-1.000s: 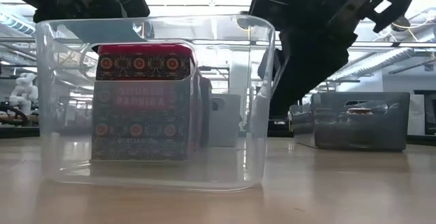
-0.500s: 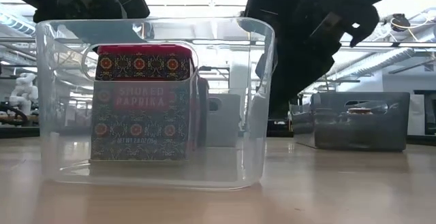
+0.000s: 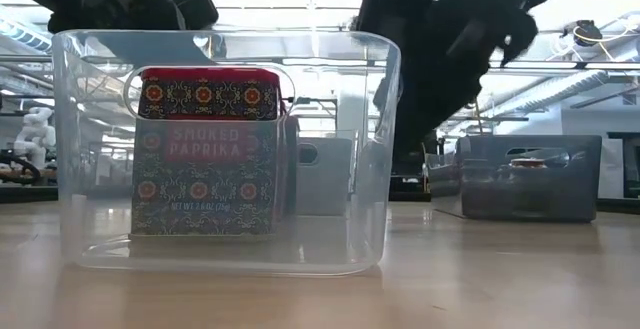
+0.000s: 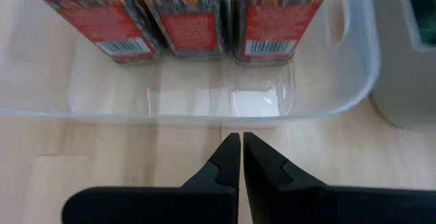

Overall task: Sort spices by type
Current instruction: Return to Home Position

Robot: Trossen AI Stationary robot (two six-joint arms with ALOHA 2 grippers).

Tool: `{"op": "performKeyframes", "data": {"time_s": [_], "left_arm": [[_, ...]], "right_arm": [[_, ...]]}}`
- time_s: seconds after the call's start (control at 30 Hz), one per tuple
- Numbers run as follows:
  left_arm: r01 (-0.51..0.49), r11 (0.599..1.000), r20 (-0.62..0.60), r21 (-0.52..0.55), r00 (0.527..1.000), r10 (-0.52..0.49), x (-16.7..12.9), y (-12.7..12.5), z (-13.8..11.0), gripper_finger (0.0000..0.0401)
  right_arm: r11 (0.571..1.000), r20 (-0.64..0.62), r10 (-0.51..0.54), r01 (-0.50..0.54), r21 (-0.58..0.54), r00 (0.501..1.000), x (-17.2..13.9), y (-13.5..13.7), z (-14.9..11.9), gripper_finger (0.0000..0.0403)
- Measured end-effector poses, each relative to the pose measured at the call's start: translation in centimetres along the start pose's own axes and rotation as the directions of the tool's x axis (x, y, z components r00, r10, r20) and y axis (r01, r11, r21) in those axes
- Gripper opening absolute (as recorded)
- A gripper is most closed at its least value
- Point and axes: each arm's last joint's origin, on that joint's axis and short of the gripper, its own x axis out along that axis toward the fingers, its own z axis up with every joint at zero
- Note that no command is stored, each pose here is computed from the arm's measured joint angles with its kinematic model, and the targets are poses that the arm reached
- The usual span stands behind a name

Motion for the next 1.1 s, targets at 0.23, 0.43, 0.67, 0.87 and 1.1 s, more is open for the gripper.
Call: {"op": "performKeyframes", "data": {"time_s": [0.23, 0.43, 0.67, 0.87, 1.1], "left_arm": [[-0.014, 1.0, 0.079, 0.024, 0.997, 0.012, -2.0, 0.3, 1.2, 0.0281], [-0.07, 0.997, 0.192, 0.045, 0.98, 0.06, -5.5, 0.4, 2.5, 0.0281], [-0.129, 0.987, 0.333, 0.092, 0.939, 0.092, -9.2, 0.1, 3.3, 0.0281], [-0.261, 0.961, 0.403, 0.094, 0.892, 0.203, -12.0, 0.3, 3.1, 0.0281], [-0.301, 0.951, 0.436, 0.076, 0.868, 0.239, -15.1, 0.3, 2.0, 0.0281]], "right_arm": [[1.0, 0.04, -0.005, 0.005, 0.004, 0.999, -4.9, -0.9, 1.1, 0.0], [1.0, 0.174, 0.015, -0.016, 0.001, 0.985, -10.4, -1.5, 2.2, 0.0], [0.999, 0.275, -0.025, 0.031, -0.018, 0.961, -15.6, -2.2, 1.9, 0.0], [0.998, 0.357, -0.003, 0.024, -0.056, 0.934, -19.2, -2.7, 1.5, 0.0], [0.996, 0.455, -0.058, 0.083, -0.036, 0.888, -20.9, -3.9, -1.0, 0.0]]}}
